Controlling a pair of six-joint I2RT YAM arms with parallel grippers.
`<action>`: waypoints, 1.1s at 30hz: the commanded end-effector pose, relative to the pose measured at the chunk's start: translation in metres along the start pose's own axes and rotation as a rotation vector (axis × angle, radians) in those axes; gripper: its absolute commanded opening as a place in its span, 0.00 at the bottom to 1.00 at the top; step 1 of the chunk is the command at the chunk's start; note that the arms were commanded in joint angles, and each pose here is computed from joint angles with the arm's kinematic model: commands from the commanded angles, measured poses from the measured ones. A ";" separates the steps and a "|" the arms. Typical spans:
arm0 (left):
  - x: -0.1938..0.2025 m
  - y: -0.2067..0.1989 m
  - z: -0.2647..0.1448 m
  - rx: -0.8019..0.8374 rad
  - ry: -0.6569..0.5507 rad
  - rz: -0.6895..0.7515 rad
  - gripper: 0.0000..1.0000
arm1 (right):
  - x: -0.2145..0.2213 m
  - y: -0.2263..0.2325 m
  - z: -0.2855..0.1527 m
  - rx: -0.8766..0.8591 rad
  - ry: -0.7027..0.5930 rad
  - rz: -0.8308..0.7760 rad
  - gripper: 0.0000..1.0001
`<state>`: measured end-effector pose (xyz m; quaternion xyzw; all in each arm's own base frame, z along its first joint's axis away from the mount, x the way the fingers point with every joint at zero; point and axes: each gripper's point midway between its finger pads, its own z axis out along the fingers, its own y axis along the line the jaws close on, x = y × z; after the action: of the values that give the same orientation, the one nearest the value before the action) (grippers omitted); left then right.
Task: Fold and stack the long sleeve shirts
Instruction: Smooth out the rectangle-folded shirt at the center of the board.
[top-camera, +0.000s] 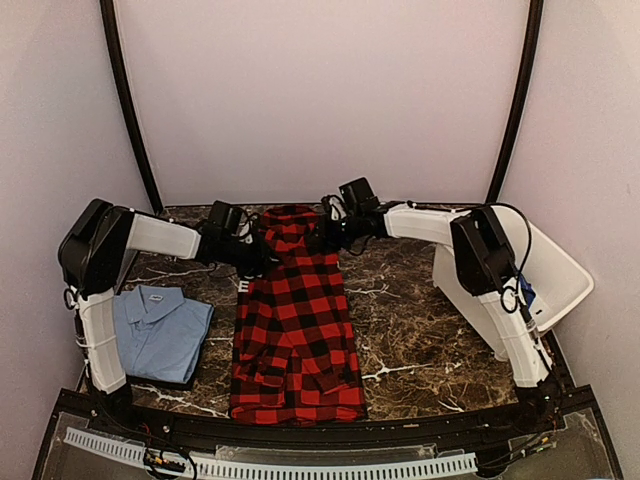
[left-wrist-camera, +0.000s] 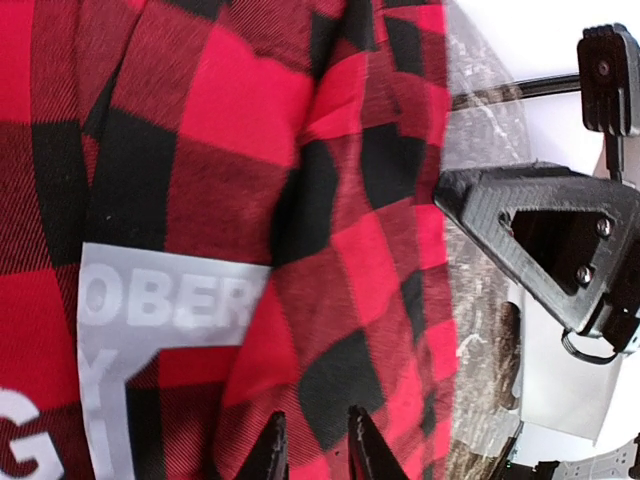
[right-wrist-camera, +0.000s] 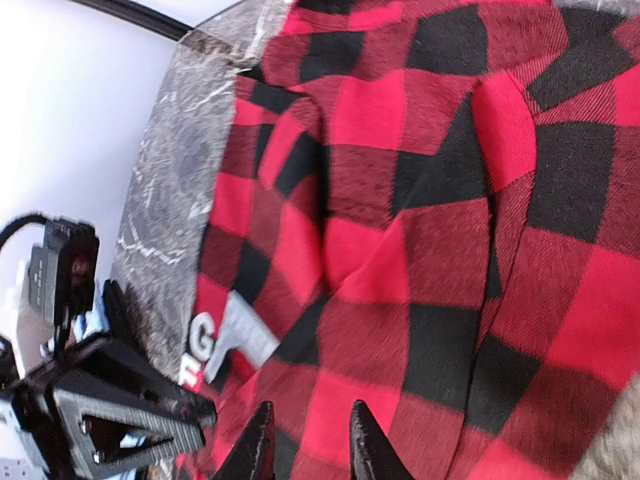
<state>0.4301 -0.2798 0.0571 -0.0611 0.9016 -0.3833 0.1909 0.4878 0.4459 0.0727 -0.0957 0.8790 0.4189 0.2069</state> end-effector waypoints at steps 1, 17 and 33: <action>-0.009 -0.041 -0.043 0.061 -0.057 0.067 0.21 | -0.019 0.043 -0.052 -0.032 -0.062 -0.092 0.24; 0.139 -0.021 -0.100 -0.001 0.071 0.034 0.21 | 0.091 0.069 -0.111 -0.012 0.026 -0.167 0.26; 0.228 0.020 -0.124 -0.026 0.183 -0.060 0.19 | 0.200 0.080 -0.134 -0.017 0.176 -0.193 0.26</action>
<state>0.1867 -0.2412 0.0609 -0.0472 0.9180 -0.3758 0.1177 0.2527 0.3943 0.1107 -0.2143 0.8806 0.3927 0.1565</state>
